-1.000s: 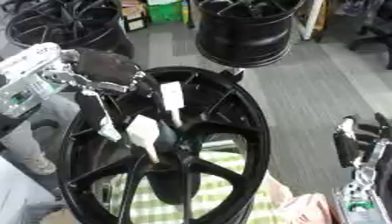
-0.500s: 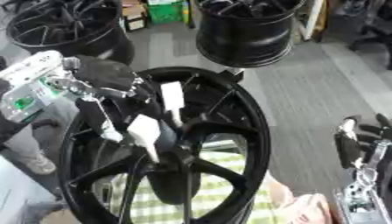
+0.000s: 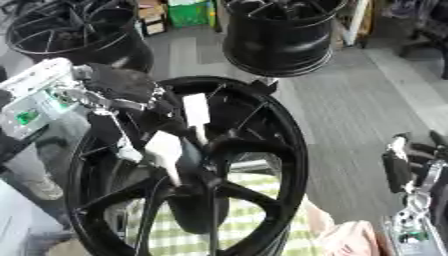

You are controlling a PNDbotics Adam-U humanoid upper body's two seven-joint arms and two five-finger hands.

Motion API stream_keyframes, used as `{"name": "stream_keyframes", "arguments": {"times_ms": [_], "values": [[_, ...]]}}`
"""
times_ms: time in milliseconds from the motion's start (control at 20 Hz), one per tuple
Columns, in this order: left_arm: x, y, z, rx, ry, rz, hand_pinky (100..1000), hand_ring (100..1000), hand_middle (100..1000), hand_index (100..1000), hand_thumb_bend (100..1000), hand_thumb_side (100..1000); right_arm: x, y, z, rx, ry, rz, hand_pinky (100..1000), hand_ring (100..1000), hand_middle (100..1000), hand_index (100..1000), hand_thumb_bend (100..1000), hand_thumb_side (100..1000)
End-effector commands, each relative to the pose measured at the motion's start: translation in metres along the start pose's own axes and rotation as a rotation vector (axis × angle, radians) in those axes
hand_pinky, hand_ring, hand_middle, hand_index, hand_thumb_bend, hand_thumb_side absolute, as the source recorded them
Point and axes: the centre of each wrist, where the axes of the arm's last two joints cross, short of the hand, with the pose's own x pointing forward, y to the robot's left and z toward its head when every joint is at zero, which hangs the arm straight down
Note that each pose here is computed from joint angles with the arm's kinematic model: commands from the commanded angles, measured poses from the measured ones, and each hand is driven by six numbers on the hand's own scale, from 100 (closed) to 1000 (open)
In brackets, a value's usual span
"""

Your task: Pull the pin out of the wheel hub.

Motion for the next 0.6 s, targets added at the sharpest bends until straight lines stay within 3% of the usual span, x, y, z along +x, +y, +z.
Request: {"name": "stream_keyframes", "arguments": {"times_ms": [50, 600], "values": [[0.0019, 0.0112, 0.0018, -0.339, -0.263, -0.263, 659, 596, 648, 821, 373, 558, 0.0054, -0.0020, -0.0048, -0.003, -0.030, 0.000, 574, 599, 636, 903, 100, 559], [0.0066, 0.0143, -0.0007, -0.315, -0.293, -0.261, 603, 519, 558, 759, 312, 397, 0.0051, -0.0020, -0.0048, -0.001, -0.030, 0.000, 574, 600, 637, 903, 100, 560]]}}
